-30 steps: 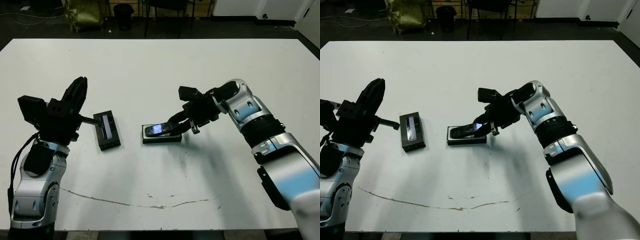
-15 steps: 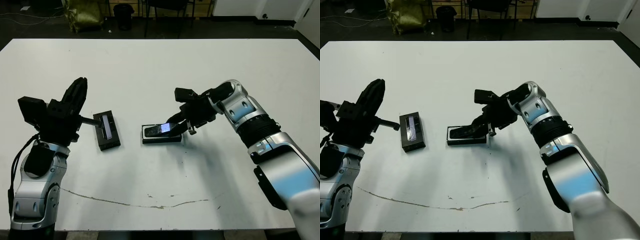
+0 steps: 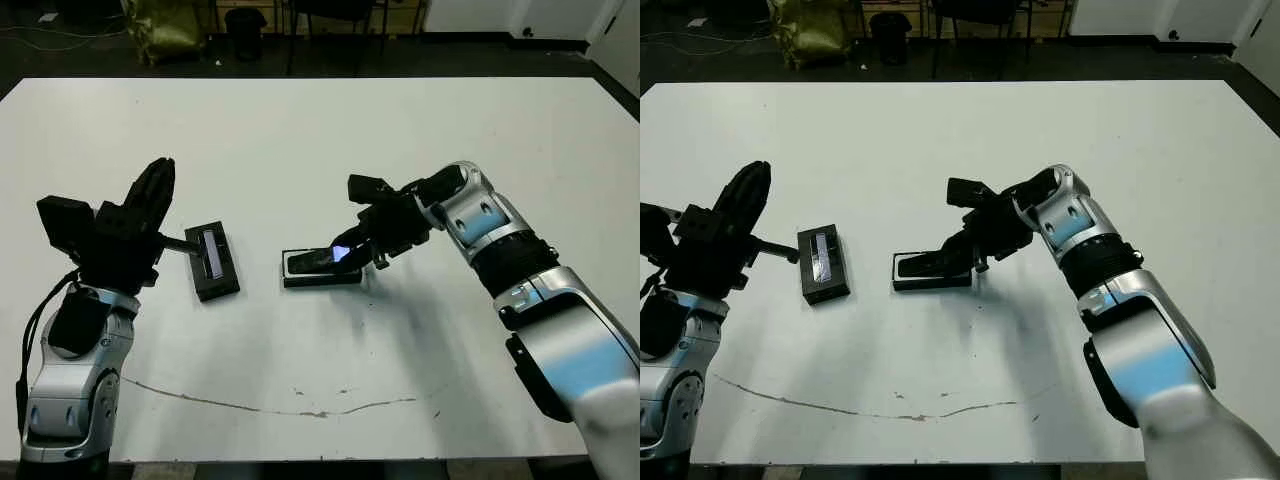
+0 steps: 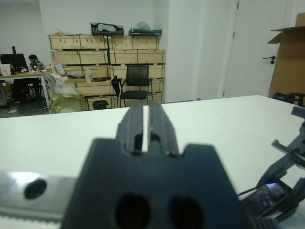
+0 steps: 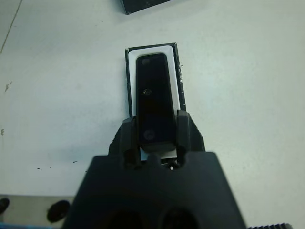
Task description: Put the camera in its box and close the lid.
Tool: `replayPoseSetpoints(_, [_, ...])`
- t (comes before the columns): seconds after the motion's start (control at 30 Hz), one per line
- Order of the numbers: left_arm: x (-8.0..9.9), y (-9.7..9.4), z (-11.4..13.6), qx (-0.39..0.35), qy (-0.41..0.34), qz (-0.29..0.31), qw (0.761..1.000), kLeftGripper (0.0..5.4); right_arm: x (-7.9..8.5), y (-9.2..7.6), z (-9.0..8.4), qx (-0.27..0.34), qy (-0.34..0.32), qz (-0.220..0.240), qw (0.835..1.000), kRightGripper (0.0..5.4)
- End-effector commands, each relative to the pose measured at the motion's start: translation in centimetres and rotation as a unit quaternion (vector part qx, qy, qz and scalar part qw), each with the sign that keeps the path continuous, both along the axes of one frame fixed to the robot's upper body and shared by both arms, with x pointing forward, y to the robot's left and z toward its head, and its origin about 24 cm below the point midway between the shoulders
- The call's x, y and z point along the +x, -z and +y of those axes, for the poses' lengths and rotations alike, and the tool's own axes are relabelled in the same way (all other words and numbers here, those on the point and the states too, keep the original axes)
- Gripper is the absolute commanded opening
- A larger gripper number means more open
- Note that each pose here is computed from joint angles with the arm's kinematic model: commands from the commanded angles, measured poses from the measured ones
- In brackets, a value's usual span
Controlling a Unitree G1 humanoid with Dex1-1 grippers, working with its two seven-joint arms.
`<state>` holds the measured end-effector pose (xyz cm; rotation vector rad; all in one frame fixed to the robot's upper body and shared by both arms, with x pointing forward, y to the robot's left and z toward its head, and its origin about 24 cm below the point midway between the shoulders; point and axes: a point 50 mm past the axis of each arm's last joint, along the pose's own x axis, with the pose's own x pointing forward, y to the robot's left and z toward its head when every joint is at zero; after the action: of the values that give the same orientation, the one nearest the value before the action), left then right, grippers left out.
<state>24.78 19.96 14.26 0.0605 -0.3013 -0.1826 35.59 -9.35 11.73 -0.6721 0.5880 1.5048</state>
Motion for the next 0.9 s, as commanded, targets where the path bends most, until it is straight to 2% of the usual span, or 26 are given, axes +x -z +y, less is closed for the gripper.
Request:
replayPoseSetpoints(0.03, [-0.17,0.56,0.21,0.001,-0.005,0.017,1.0,0.0,-0.21,0.47,0.7,0.007,-0.008,-0.003,1.0,0.45])
replayPoseSetpoints(0.6, [-0.2,0.64,0.14,0.0,-0.005,0.017,1.0,0.0,0.05,0.21,0.35,0.008,-0.016,-0.003,1.0,0.48])
replayPoseSetpoints(0.7, [-0.2,0.67,0.17,0.0,-0.004,0.016,1.0,0.0,0.12,0.19,0.29,0.007,-0.016,-0.004,1.0,1.01])
replayPoseSetpoints(0.83, [-0.18,0.66,0.17,0.004,-0.005,0.016,1.0,0.0,0.21,0.21,0.18,0.007,-0.017,0.001,1.0,1.12])
replayPoseSetpoints(0.9, [-0.17,0.66,0.16,0.002,-0.004,0.017,1.0,0.0,0.26,0.21,0.09,0.007,-0.016,0.01,1.0,1.42])
